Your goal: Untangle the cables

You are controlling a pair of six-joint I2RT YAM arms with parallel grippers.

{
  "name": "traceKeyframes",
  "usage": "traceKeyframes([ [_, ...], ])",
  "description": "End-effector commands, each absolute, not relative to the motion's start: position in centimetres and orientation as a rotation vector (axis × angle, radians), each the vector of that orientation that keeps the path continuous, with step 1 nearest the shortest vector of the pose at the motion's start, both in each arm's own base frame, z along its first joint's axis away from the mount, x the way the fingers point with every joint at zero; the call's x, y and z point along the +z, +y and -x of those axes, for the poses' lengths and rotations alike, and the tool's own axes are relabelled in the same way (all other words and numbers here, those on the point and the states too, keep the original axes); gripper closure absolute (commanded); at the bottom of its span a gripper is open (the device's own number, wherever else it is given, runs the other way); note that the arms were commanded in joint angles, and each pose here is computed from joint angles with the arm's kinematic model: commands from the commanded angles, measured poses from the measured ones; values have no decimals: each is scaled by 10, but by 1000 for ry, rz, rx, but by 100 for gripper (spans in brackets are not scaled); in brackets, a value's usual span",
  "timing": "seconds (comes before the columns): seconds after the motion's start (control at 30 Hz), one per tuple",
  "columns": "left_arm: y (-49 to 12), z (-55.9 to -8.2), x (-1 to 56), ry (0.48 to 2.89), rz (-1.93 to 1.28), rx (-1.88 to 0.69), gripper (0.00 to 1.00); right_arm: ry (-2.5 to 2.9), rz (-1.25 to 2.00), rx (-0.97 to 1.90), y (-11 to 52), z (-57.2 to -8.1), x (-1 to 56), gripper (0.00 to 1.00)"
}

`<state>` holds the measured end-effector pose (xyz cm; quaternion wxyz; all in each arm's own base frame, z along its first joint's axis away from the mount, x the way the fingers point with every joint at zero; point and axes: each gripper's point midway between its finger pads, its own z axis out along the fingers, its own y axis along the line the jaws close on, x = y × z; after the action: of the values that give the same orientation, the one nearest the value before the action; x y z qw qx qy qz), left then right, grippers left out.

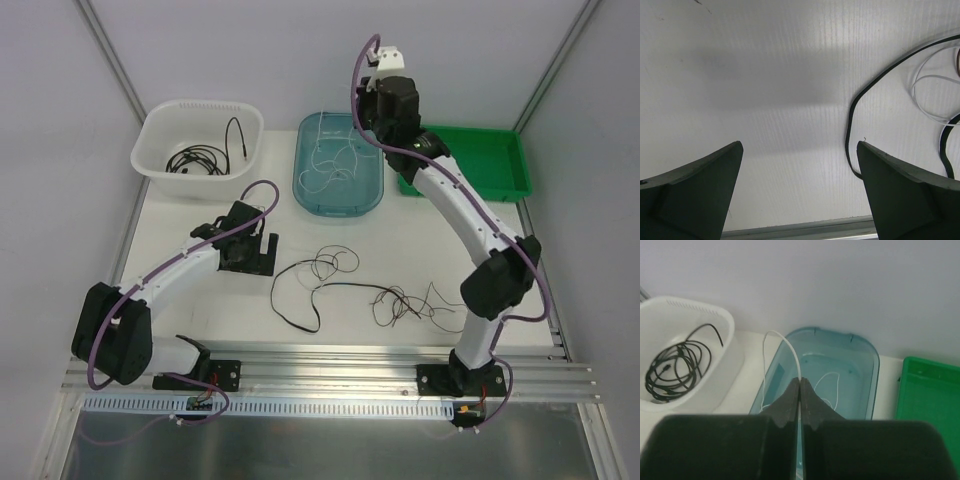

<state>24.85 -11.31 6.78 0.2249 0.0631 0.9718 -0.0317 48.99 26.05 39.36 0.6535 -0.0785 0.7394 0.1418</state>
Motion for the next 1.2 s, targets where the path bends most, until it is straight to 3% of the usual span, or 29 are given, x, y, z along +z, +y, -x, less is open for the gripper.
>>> traceKeyframes([
  [0.0,-113,-251,67,2676,-209,-75,1,1742,131,357,269,-513,363,99],
  [0.1,-114,-250,67,2680,-215,-79,1,1828,95,347,267,-531,318,99],
  [0.17,-115,-250,67,2679,-216,-86,1,1886,99,370,270,-537,293,94],
  [0.27,-117,-251,68,2678,-220,-95,1,1986,143,387,277,-538,253,61],
  [0.33,-117,-251,68,2679,-216,-97,1,2049,166,378,277,-533,236,46],
  [0.5,-117,-251,69,2675,-216,-101,1,2107,202,416,275,-506,232,32],
  [0.73,-117,-252,72,2663,-209,-104,1,2172,411,534,289,-426,240,31],
  [0.97,-109,-254,78,2629,-183,-58,1,2270,822,639,322,-316,205,32],
  [1.17,-88,-259,89,2557,-105,59,1,2310,1090,624,343,-266,165,32],
])
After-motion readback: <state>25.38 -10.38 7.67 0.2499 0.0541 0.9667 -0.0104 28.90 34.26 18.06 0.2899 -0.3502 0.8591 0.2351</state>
